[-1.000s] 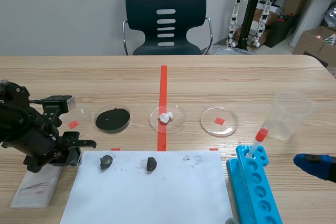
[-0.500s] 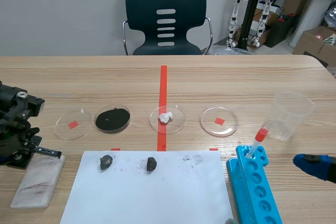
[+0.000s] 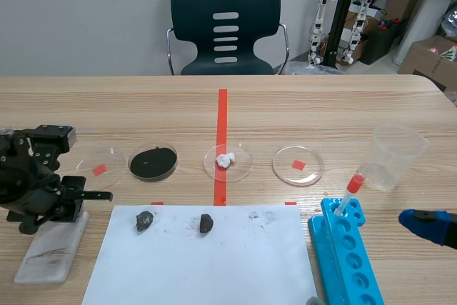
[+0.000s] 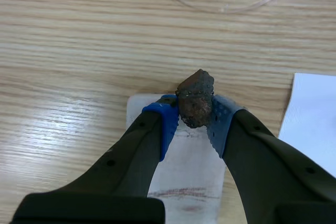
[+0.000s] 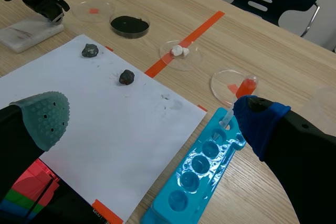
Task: Rub the mineral on the streak plate
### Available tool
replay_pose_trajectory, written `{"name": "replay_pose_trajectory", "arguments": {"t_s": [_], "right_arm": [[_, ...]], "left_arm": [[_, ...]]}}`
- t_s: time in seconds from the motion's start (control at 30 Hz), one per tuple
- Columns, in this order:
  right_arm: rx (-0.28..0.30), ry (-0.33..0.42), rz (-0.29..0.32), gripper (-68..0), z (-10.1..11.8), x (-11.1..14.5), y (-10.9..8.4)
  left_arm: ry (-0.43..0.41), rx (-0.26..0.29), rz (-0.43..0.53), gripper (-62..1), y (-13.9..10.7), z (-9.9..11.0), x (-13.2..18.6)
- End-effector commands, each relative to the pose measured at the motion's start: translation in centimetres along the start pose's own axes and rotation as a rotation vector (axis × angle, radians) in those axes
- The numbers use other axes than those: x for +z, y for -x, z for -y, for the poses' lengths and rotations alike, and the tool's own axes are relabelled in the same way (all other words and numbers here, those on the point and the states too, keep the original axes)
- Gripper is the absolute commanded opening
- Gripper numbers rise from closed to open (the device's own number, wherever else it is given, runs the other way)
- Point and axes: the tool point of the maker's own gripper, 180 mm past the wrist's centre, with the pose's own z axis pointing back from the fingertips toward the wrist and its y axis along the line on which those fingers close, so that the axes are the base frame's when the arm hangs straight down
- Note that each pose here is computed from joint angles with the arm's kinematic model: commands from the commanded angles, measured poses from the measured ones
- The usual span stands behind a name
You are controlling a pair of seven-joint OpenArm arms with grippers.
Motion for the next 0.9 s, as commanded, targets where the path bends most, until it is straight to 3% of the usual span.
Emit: {"name": "replay_pose_trajectory", "arguments": {"t_s": [0.0, 0.23, 0.43, 0.53, 0.63, 0.77, 0.87], "right_arm": [[0.004, 0.009, 0.030, 0.4, 0.3, -0.1, -0.8], [0.004, 0.009, 0.030, 0.4, 0.3, -0.1, -0.8], [0.004, 0.008, 0.030, 0.4, 0.3, -0.1, -0.8], [0.004, 0.008, 0.030, 0.4, 0.3, -0.1, -0.8], [0.004, 0.008, 0.030, 0.4, 0.3, -0.1, -0.8], [0.004, 0.008, 0.030, 0.4, 0.3, -0.1, -0.8], [0.004, 0.008, 0.030, 0.4, 0.3, -0.1, -0.8]], "left_arm": [[-0.010, -0.032, 0.097, -55.2, -1.7, -0.7, 1.1], [0.129, -0.042, 0.458, -55.2, -5.1, 2.2, 5.9], [0.305, -0.132, 0.637, -55.2, -4.6, 6.0, 10.8], [0.365, -0.145, 0.729, -55.2, -4.4, 7.3, 13.5], [0.391, -0.161, 0.780, -55.2, -3.7, 7.9, 15.5], [0.417, -0.156, 0.772, -55.2, -2.4, 8.1, 16.8], [0.464, -0.211, 0.769, -55.2, -1.2, 9.1, 17.8]]}}
